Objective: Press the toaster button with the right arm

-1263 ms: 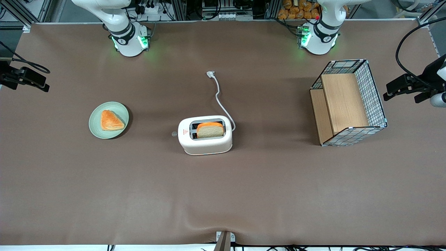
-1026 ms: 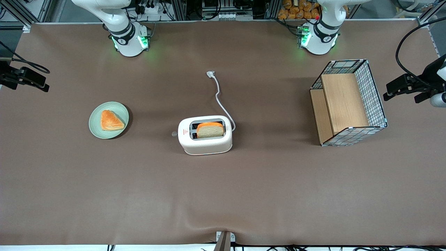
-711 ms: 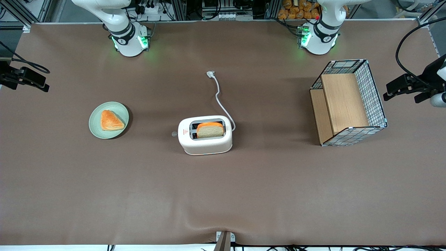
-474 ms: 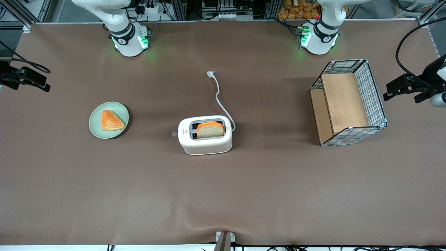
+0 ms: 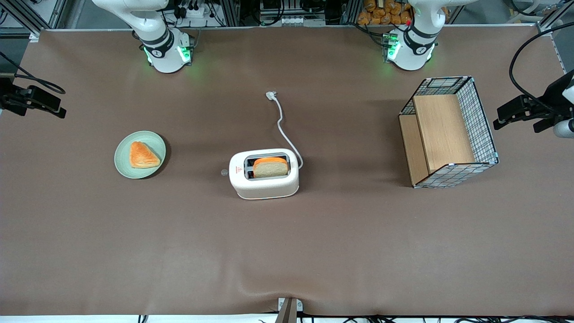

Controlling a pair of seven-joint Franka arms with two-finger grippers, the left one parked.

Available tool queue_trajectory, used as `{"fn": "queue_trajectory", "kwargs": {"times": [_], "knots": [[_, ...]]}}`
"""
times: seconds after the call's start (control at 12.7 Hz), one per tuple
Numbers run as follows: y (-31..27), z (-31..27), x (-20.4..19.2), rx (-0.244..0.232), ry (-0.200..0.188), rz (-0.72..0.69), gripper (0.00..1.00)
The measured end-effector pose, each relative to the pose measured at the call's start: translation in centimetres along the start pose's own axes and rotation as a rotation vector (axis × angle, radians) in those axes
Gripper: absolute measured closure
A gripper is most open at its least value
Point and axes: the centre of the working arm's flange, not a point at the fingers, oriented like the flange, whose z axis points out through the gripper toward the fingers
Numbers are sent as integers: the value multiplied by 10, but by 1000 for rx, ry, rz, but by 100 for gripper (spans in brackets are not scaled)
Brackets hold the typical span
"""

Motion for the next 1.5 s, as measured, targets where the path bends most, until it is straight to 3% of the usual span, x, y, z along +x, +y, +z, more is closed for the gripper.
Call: {"fn": "queue_trajectory", "kwargs": {"times": [0.71, 0.95, 1.11, 1.5], "knots": [[-4, 14, 8, 2, -29, -22, 0], [-10, 25, 11, 13, -64, -37, 0], [-15, 37, 13, 67, -98, -41, 0], [-27, 99, 32, 209, -225, -31, 4]]}}
